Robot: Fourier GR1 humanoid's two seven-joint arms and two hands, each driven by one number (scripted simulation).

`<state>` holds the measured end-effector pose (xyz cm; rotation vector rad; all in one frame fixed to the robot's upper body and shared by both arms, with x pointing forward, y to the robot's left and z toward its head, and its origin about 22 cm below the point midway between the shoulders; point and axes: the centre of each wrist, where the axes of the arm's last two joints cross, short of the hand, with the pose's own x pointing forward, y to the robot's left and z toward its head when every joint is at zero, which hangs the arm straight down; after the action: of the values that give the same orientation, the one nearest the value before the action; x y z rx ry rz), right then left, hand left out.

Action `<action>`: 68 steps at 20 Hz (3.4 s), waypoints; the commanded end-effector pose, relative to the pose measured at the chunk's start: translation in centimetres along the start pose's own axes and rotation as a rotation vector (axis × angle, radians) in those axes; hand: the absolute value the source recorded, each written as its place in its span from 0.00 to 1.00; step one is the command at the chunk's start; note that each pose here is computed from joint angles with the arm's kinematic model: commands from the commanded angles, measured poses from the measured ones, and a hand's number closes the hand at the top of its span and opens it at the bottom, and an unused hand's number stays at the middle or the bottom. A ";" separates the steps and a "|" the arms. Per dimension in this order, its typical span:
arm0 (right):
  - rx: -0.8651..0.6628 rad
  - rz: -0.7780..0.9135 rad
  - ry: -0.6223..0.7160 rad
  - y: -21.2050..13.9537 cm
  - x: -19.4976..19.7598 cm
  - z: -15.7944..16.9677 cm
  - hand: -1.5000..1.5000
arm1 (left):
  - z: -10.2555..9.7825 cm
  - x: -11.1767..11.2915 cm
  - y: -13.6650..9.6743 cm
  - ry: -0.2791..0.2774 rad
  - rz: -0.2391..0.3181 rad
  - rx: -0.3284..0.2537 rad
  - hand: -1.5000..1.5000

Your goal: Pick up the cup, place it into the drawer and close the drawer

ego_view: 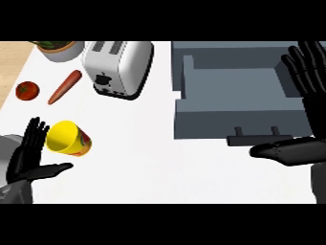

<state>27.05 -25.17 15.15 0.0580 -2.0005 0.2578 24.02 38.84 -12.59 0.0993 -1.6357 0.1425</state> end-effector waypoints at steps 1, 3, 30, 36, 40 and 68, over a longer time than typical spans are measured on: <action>0.018 -0.004 0.009 0.1 -0.7 -0.7 0.00 | -1.3 0.3 -0.5 -0.049 0.018 0.009 0.00; 0.006 -0.019 -0.022 -0.2 -1.2 -0.7 0.00 | 0.5 -0.8 -0.1 -0.045 0.019 -0.011 0.00; 0.020 0.038 0.011 -1.9 -0.3 0.5 0.00 | -2.6 -0.6 -5.4 -0.292 -0.037 0.002 1.00; -0.004 -0.006 0.006 -1.4 -0.8 -0.6 0.00 | -4.6 1.0 -5.3 -0.420 0.139 -0.040 1.00; 0.023 -0.006 -0.003 -1.8 -1.3 1.1 0.00 | -4.8 0.0 -10.3 -0.427 0.157 0.009 1.00; -0.016 0.040 0.015 -1.5 -0.4 1.1 0.00 | -15.9 26.6 -34.4 -0.504 0.073 -0.383 1.00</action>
<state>27.32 -27.42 14.32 -0.0012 -1.9818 0.2559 42.76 10.75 12.16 -0.2586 -2.1474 -0.1368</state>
